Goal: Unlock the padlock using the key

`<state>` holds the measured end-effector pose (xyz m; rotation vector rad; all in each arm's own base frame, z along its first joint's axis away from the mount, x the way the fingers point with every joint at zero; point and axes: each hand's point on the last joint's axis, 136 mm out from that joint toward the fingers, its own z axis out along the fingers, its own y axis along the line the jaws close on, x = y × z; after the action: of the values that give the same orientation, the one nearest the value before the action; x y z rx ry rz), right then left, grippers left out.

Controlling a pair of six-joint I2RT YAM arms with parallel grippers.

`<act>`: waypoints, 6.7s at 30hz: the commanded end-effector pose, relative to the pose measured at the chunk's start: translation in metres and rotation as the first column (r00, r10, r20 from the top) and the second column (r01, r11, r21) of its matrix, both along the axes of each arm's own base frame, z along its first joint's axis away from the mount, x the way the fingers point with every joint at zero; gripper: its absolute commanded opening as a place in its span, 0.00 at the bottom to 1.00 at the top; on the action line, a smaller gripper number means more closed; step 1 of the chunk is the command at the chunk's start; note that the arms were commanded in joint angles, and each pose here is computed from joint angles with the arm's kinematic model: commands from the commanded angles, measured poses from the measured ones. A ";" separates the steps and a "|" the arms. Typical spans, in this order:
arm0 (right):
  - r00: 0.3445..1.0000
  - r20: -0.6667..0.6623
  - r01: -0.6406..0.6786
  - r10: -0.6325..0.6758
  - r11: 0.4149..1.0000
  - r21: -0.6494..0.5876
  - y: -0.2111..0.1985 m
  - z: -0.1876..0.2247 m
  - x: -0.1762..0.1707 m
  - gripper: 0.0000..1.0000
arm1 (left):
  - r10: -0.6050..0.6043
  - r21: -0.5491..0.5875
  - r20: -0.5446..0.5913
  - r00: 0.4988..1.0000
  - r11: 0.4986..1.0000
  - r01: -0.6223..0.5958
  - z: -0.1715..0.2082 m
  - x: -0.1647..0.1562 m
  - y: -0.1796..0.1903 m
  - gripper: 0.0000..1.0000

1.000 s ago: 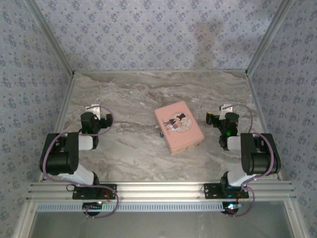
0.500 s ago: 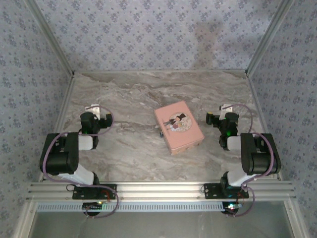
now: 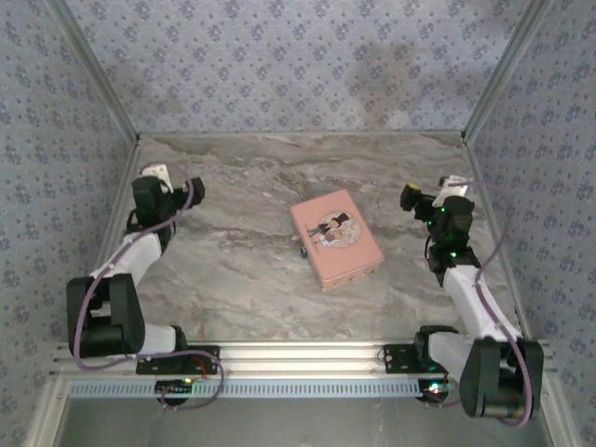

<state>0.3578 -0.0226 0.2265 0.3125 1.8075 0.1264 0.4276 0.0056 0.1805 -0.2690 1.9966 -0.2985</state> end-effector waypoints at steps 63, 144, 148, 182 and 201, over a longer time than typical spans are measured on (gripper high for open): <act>0.680 -0.585 -0.185 0.441 0.876 0.445 0.203 -0.125 0.046 0.79 | -0.486 -0.341 -0.467 0.739 0.870 0.357 -0.061 -0.061 -0.238 0.85; 0.585 0.098 -0.791 0.805 0.540 0.286 0.275 0.084 -0.136 0.45 | -0.579 -0.573 -0.154 0.801 0.713 0.405 0.118 -0.111 -0.254 0.00; 0.528 0.037 -0.828 0.849 0.504 0.247 0.287 0.082 -0.135 0.30 | -0.706 -0.602 -0.107 0.700 0.606 0.520 0.141 -0.134 -0.288 0.00; 0.460 0.001 -0.876 0.888 0.454 0.163 0.280 0.114 -0.131 0.25 | -0.901 -0.588 -0.139 0.411 0.409 0.698 0.163 -0.196 -0.359 0.00; 0.488 -0.021 -0.861 0.873 0.484 0.157 0.273 0.111 -0.122 0.00 | -0.927 -0.576 -0.109 0.359 0.353 0.737 0.175 -0.209 -0.367 0.13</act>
<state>0.2327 0.2503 0.3263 -0.5807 1.9324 0.9785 0.2367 -0.3529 0.3331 0.4834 2.3811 -1.4570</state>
